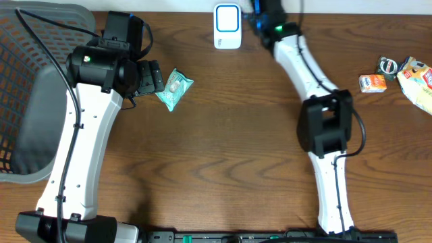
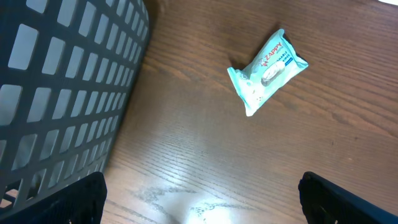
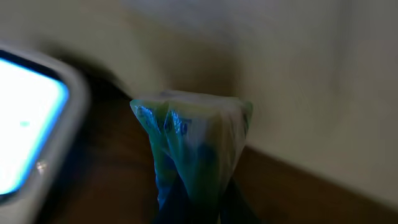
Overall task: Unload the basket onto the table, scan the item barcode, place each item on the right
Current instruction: 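Swing the green pack to the table's right edge and release it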
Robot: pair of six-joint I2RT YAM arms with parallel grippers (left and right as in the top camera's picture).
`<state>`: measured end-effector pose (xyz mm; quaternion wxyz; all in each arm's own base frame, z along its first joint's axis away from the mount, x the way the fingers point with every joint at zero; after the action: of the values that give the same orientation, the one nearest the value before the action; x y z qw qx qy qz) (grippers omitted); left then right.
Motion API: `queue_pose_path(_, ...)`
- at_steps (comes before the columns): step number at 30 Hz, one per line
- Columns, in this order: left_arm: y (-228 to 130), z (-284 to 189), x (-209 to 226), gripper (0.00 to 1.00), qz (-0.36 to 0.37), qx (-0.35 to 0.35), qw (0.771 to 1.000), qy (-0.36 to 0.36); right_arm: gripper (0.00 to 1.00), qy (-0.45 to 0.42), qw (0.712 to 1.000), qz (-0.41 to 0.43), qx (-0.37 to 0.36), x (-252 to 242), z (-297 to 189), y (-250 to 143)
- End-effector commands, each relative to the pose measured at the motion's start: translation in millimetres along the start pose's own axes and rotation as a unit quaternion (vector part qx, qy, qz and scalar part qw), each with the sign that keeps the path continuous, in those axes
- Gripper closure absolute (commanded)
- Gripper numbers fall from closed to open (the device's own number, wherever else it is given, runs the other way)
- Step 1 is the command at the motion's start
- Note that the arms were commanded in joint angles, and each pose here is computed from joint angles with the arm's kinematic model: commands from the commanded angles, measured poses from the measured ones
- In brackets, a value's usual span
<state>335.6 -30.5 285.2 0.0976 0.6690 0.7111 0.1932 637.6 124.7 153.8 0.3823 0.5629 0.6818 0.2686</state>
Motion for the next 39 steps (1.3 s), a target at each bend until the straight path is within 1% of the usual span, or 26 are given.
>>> queue_pose_path(1,-0.7,0.3,2.2,0.02,-0.005,0.001,1.000,0.007,0.99,-0.053,0.991,0.123,-0.006,-67.6,-14.1,15.2)
queue_pose_path(5,-0.7,0.3,2.2,0.02,-0.005,0.001,1.000,0.007,0.99,-0.101,0.982,0.150,0.050,-129.7,-18.1,-11.8)
queue_pose_path(10,-0.7,0.3,2.2,0.02,-0.005,0.001,1.000,0.007,0.99,-0.177,0.959,0.162,0.148,-202.7,-25.6,-67.6)
queue_pose_path(15,-0.7,0.3,2.2,0.02,-0.005,0.001,1.000,0.007,0.98,-0.209,0.938,0.184,0.206,-257.2,-38.1,-106.1)
queue_pose_path(16,-0.7,0.3,2.2,0.02,-0.005,0.001,1.000,0.007,0.91,-0.214,0.934,0.191,0.213,-267.7,-40.7,-112.8)
queue_pose_path(17,-0.7,0.3,2.2,0.02,-0.005,0.001,1.000,0.007,0.78,-0.213,0.932,0.198,0.218,-274.9,-42.1,-117.4)
queue_pose_path(18,-0.7,0.3,2.2,0.02,-0.005,0.001,1.000,0.007,0.05,-0.205,0.931,0.205,0.221,-279.7,-42.6,-121.4)
queue_pose_path(19,-0.7,0.3,2.2,0.02,-0.005,0.001,1.000,0.007,0.01,-0.192,0.931,0.214,0.223,-283.1,-42.7,-125.0)
queue_pose_path(23,-0.7,0.3,2.2,0.02,-0.005,0.001,1.000,0.007,0.01,-0.141,0.931,0.242,0.235,-284.9,-43.3,-134.9)
queue_pose_path(26,-0.7,0.3,2.2,0.02,-0.005,0.001,1.000,0.007,0.01,-0.092,0.932,0.257,0.237,-274.7,-40.7,-136.4)
queue_pose_path(29,-0.7,0.3,2.2,0.02,-0.005,0.001,1.000,0.007,0.01,-0.028,0.934,0.269,0.232,-253.9,-37.6,-129.8)
queue_pose_path(32,-0.7,0.3,2.2,0.02,-0.005,0.001,1.000,0.007,0.01,0.066,0.931,0.282,0.221,-220.7,-35.8,-116.5)
queue_pose_path(36,-0.7,0.3,2.2,0.02,-0.005,0.001,1.000,0.007,0.01,0.210,0.909,0.291,0.213,-162.4,-42.9,-94.6)
queue_pose_path(37,-0.7,0.3,2.2,0.02,-0.005,0.001,1.000,0.007,0.01,0.251,0.897,0.294,0.216,-142.4,-47.8,-88.6)
queue_pose_path(39,-0.7,0.3,2.2,0.02,-0.005,0.001,1.000,0.007,0.01,0.303,0.874,0.303,0.229,-111.5,-56.7,-81.5)
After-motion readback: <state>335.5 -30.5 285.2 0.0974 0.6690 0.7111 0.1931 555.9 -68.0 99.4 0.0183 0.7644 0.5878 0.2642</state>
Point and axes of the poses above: each gripper's point midway between its finger pads, its own z axis out along the fingers, its own x axis along the line the jaws close on, y = z × x, the point moved 4 cm from there along -z, back along the fingers, and after that the axes turned 11 degrees about z, right-handed, at the moved point
